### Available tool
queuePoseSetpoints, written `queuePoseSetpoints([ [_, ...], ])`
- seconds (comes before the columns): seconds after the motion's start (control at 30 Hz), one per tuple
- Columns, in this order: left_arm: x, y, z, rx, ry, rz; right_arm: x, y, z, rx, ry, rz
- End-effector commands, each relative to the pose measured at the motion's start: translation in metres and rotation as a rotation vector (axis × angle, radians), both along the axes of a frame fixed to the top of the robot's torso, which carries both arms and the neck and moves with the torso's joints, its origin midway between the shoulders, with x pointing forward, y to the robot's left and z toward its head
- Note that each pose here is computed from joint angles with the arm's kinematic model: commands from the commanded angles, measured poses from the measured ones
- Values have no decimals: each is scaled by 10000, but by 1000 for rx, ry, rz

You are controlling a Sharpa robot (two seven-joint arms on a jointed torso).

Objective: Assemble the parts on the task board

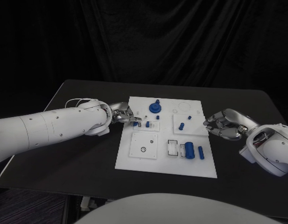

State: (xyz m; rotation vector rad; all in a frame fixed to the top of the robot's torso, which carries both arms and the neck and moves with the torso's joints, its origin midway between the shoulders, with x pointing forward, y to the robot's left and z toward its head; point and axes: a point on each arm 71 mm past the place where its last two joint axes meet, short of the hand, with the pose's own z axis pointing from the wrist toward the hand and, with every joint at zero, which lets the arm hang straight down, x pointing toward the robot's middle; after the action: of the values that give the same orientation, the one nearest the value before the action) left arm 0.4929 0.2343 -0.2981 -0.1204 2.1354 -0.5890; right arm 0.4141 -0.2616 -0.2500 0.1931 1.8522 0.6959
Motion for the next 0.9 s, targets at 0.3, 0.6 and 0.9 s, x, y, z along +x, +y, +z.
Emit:
queuePoseSetpoints([
  [0.3, -29, -27, -30, 1, 25, -17, 0, -10, -12, -10, 14, -8],
  [0.6, -33, -32, -33, 0, 30, -22, 1, -9, -13, -10, 14, -8],
  [0.9, -39, -33, -35, -1, 34, -27, 2, -7, -16, -12, 16, -8],
])
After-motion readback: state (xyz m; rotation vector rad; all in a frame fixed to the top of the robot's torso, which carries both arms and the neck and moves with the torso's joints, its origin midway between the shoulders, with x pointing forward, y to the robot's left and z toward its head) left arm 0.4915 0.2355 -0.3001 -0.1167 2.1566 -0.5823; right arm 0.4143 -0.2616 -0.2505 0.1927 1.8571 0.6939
